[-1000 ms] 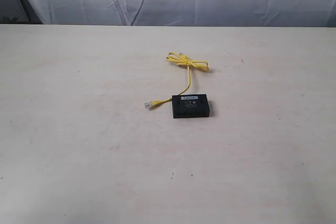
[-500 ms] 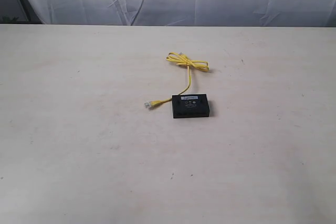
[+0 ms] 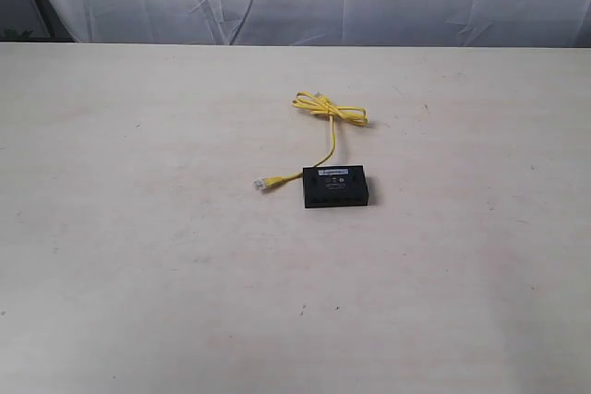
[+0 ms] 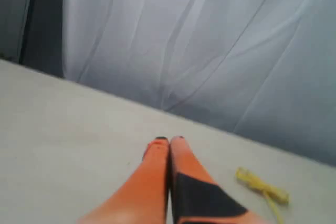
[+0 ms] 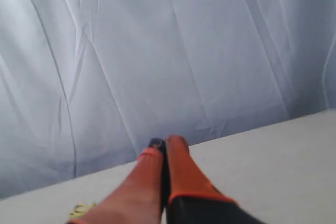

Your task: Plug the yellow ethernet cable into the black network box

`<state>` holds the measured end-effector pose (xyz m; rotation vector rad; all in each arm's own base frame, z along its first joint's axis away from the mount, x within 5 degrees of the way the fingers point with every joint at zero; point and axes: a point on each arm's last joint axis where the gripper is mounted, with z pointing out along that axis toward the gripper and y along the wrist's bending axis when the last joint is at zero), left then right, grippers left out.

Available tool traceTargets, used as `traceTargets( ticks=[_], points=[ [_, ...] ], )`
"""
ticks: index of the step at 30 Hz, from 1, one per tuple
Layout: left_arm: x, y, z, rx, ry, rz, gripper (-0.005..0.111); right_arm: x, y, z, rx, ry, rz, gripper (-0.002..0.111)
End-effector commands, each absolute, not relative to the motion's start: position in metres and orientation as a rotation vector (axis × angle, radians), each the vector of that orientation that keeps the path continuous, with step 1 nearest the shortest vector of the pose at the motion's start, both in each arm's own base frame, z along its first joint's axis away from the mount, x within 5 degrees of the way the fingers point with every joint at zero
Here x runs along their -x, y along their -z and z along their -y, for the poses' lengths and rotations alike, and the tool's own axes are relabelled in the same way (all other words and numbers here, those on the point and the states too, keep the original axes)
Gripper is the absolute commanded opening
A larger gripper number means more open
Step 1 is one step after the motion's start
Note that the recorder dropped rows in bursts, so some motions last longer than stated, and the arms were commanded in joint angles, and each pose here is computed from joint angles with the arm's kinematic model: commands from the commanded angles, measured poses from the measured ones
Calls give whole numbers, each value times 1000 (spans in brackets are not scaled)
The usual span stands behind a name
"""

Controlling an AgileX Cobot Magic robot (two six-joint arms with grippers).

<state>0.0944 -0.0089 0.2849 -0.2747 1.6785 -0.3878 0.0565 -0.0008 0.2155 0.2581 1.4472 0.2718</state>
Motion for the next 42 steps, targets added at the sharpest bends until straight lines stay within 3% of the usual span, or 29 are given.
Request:
traceTargets(
  ticks=[1, 9, 16, 23, 28, 34, 42],
  points=[
    [-127, -287, 14, 116, 276, -1920, 0, -56, -215, 1, -363, -392, -1427, 0],
    [-175, -284, 34, -199, 352, -2186, 0, -55, -219, 1, -410, -444, -1400, -1],
    [-190, -270, 39, -268, 390, -2233, 0, -58, -272, -3, -301, -383, -1455, -1],
    [-185, -266, 43, -326, 444, -2287, 0, -106, -325, -7, -64, -164, -1798, -1],
    [-183, -265, 45, -338, 483, -2306, 0, -157, -343, -15, 160, -139, -2149, -1],
    [-181, -265, 47, -340, 519, -2318, 0, -226, -341, -36, 407, -330, -2384, -1],
    [-179, -264, 49, -354, 543, -2333, 0, -307, -296, -86, 713, -372, -2530, -1]
  ],
)
